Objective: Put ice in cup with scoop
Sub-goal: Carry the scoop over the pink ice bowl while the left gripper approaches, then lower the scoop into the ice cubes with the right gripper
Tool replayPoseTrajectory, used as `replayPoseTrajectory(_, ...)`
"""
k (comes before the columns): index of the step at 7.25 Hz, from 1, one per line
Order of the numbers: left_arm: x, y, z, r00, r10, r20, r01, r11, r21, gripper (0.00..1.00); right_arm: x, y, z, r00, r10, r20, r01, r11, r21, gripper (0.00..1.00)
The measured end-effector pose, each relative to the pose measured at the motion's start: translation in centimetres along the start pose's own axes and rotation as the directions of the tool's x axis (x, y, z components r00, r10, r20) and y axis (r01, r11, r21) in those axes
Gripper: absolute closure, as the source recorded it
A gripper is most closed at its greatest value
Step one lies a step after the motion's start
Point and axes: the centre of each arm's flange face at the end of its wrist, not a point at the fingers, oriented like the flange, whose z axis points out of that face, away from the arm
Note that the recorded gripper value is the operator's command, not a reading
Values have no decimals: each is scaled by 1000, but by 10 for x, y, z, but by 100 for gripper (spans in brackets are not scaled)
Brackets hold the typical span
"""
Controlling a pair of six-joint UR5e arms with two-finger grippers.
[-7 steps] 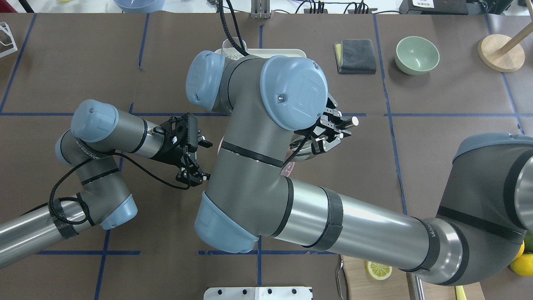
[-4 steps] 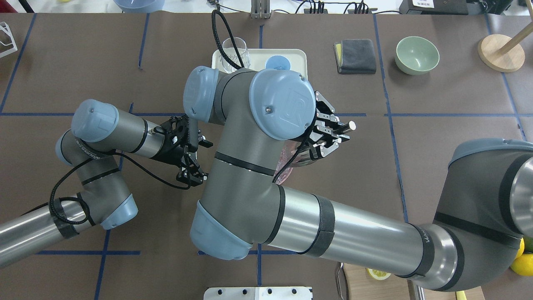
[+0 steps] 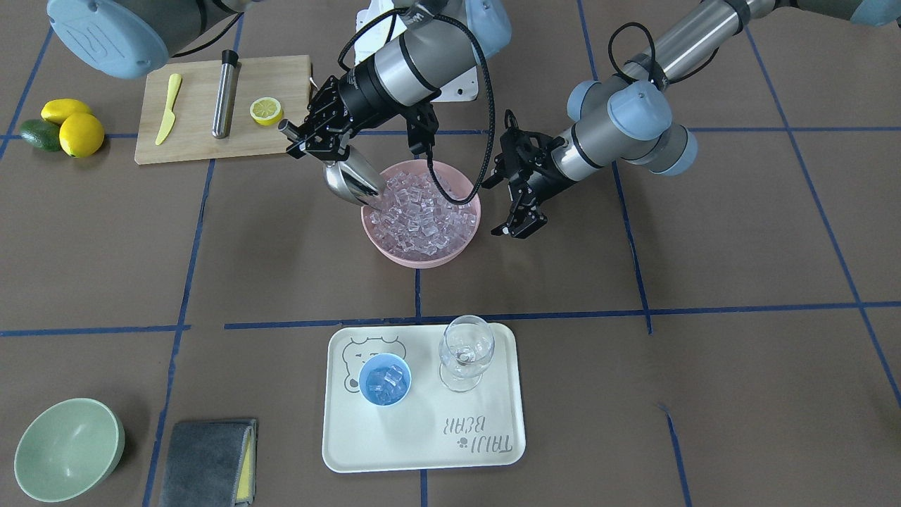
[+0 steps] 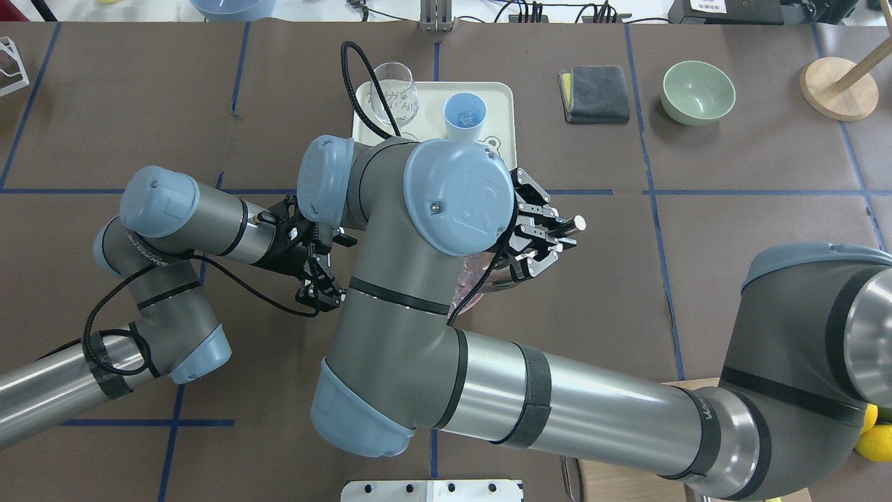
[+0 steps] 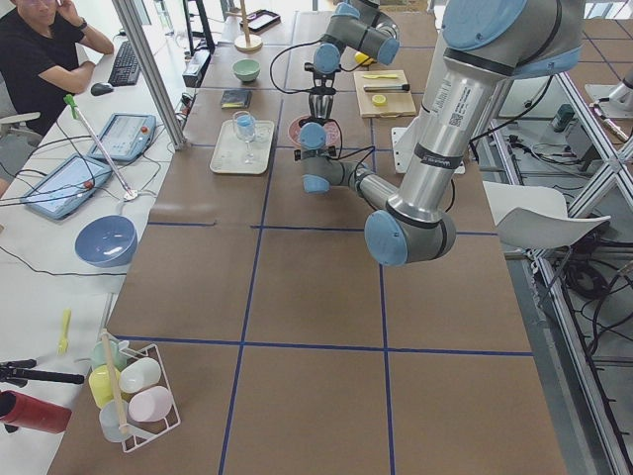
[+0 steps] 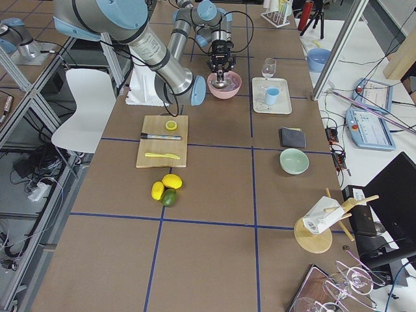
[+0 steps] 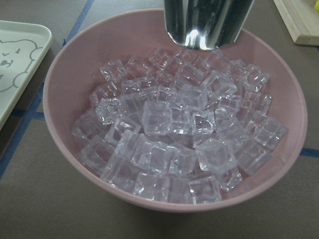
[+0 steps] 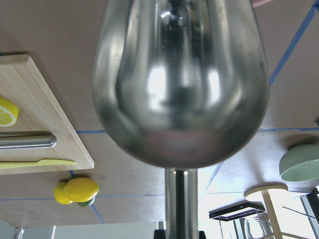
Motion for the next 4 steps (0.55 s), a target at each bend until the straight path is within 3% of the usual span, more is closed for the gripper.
replayPoseTrajectory(4,0,-1,0,1000,1,0,-1,1000,1,0,-2,-1,-5,1000,-3,-17,3,1000,2,100)
